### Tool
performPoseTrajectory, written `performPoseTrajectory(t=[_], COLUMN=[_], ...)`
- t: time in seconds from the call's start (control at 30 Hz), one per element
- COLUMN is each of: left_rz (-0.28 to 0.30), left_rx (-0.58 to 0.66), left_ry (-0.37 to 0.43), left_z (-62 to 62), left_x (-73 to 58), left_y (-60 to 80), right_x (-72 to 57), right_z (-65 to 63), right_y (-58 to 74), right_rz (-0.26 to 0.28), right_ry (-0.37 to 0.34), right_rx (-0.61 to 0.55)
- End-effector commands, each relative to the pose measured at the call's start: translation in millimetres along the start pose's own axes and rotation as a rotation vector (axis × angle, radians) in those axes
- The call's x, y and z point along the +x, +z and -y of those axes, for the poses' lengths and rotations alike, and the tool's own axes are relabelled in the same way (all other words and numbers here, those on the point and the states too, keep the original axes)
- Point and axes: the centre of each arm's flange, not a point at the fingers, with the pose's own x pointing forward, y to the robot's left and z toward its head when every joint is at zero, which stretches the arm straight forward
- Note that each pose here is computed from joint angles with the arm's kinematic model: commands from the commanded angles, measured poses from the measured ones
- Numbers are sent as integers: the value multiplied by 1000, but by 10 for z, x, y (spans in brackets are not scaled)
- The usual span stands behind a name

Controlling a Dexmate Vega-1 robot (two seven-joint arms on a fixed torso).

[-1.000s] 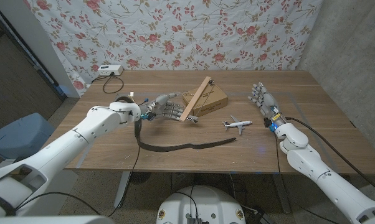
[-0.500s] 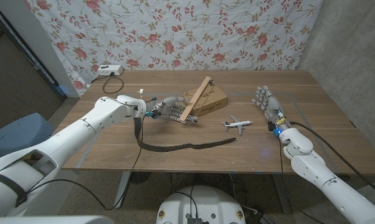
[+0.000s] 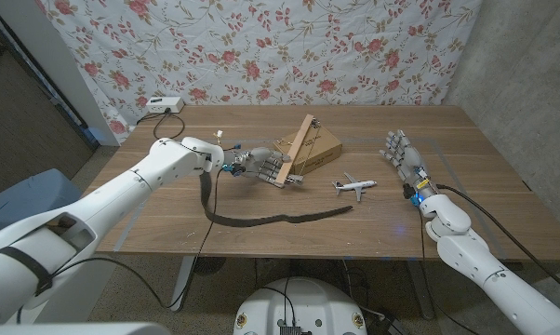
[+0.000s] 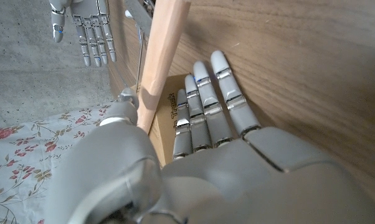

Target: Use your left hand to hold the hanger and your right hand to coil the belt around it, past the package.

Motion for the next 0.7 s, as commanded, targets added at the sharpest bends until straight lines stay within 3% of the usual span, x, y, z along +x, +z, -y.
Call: performPoseTrajectory(t=[0.03,0.23,0.7], left_rz=[-51,-45,-179], left_rx=[27,-18,98], left_ry=[-34,-124,-230], left_z=[60,48,158], left_x=[96,82,-50], left_y=[13,-32,-31], right_x=[-17,-9,54], right_z=[21,3,-170], right_y=[-15,5,82], right_rz=[0,3,24], right_ry=[-7,-8,11], right_rx=[3,-1,-14])
